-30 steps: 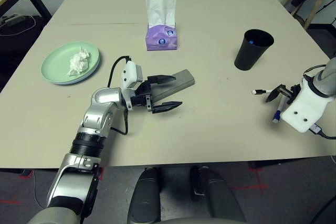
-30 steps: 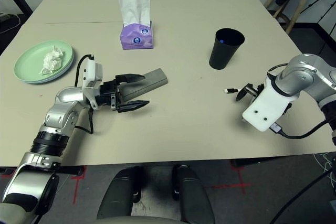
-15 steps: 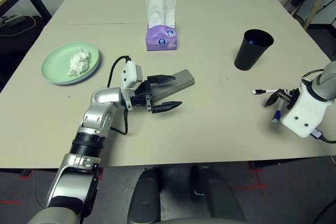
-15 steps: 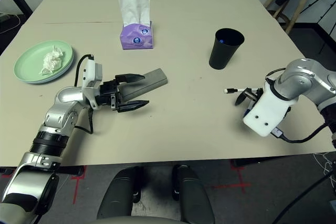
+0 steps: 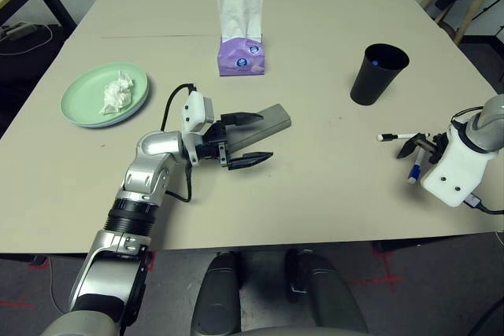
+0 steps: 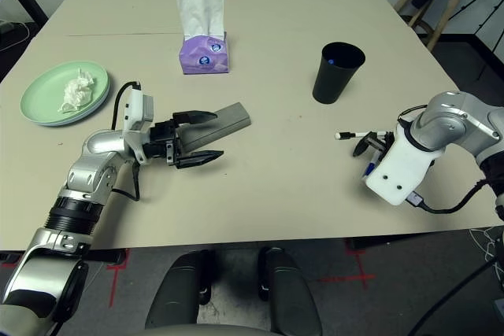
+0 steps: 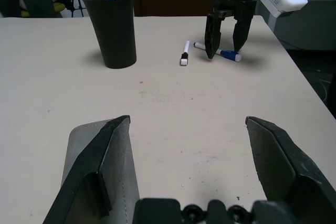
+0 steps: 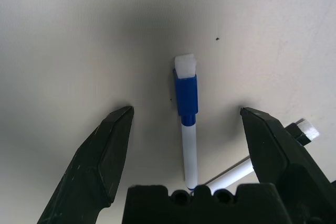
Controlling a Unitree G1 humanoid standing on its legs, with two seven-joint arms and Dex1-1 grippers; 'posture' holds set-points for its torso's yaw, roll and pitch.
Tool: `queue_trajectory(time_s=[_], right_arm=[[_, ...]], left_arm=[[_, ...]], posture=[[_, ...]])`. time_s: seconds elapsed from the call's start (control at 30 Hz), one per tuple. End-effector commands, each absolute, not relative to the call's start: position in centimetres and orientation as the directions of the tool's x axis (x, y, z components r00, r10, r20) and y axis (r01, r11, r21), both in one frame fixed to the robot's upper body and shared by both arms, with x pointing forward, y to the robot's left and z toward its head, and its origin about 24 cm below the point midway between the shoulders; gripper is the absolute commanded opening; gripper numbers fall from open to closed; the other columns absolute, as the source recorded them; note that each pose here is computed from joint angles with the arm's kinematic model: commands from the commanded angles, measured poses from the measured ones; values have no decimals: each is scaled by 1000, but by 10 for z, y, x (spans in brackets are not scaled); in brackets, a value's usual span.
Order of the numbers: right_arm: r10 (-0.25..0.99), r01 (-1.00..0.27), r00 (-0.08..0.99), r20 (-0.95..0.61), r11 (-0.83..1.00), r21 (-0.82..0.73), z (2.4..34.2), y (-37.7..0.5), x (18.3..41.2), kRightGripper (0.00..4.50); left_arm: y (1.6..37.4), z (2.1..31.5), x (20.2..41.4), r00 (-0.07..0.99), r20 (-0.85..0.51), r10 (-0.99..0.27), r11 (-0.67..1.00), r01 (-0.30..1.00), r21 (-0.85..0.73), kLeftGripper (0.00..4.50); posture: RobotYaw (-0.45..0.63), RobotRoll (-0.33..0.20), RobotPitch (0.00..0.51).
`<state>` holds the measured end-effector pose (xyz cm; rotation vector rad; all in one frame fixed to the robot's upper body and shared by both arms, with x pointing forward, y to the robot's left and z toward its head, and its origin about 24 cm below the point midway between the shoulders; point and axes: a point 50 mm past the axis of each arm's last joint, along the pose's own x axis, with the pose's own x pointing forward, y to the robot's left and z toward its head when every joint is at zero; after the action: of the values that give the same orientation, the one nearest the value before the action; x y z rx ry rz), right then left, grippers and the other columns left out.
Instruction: Organize and tidy the items on the table.
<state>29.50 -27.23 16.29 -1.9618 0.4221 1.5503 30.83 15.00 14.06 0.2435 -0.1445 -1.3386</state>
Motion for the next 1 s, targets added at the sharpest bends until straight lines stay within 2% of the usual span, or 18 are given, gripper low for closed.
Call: queue_trajectory(time_s=[0.03, 0.53, 0.67, 0.93, 1.0], right_arm=[[119, -574, 240, -963, -783, -240, 160, -271, 293, 4500], [137, -544, 218, -966, -805, -237, 158, -265, 293, 4500], [144, -533, 202, -969, -814, -233, 156, -262, 292, 3544], [162, -530, 195, -967, -813, -243, 157, -257, 293, 474], [175, -540, 201, -964, -801, -258, 161, -255, 295, 312]], left_arm=[[149, 140, 308, 217, -52, -975, 196, 943, 269, 4457], [148, 141, 309, 215, -46, -975, 195, 942, 274, 4457], [148, 142, 309, 210, -44, -977, 190, 941, 279, 4500], [148, 142, 310, 208, -46, -977, 188, 942, 278, 4500], [148, 142, 309, 207, -46, -977, 186, 942, 278, 4500]], posture=[[92, 0, 174], [91, 0, 169], [94, 0, 168], [93, 0, 159], [90, 0, 157]])
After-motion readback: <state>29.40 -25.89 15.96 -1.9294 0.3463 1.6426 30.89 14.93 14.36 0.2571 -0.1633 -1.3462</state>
